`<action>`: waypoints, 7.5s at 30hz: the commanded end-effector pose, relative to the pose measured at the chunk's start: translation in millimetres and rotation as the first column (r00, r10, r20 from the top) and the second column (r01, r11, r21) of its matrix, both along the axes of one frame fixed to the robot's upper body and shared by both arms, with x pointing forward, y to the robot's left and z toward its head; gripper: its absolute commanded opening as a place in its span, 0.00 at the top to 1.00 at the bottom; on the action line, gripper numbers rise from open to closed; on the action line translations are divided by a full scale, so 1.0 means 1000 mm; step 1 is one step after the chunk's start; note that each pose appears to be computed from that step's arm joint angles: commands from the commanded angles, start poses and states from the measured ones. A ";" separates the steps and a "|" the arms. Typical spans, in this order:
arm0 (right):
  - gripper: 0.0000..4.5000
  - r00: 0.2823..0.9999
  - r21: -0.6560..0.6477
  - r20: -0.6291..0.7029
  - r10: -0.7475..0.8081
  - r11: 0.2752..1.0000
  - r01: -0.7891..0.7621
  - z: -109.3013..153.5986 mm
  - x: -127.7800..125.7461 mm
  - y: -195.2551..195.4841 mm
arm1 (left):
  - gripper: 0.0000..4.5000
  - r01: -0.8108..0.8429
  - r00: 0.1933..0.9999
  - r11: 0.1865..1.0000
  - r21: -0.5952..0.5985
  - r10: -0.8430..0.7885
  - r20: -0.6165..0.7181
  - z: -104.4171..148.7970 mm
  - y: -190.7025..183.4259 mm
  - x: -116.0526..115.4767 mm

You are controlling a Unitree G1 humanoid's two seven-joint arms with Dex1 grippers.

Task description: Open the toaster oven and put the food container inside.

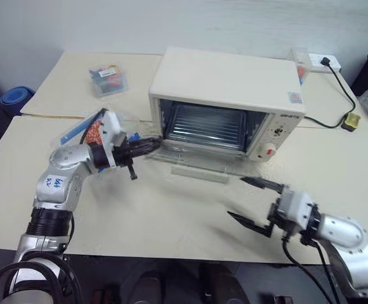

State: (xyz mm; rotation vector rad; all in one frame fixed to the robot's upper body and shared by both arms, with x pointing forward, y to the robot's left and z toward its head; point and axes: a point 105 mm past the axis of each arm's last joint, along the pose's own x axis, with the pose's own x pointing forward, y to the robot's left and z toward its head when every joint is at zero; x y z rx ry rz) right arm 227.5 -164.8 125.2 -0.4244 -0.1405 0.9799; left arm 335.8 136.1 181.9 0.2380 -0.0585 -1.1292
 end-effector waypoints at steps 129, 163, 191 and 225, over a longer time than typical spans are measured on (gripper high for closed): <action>0.00 0.984 0.240 0.024 -0.175 0.957 0.164 0.026 -0.013 -0.029 | 0.14 -0.258 0.892 0.964 -0.063 0.213 -0.399 0.083 0.035 -0.014; 1.00 1.000 0.150 0.028 0.008 0.989 -0.012 0.044 0.071 0.062 | 1.00 -0.100 0.994 0.992 -0.074 0.096 -0.050 -0.023 -0.016 -0.018; 1.00 0.972 0.246 0.192 -0.132 0.966 0.082 0.076 0.132 0.084 | 1.00 -0.324 0.941 0.902 -0.287 0.339 0.003 0.007 -0.018 0.038; 1.00 0.994 0.233 -0.095 0.061 0.972 -0.037 0.006 0.059 0.004 | 0.01 0.032 0.999 0.990 -0.138 -0.027 0.036 0.052 0.076 -0.074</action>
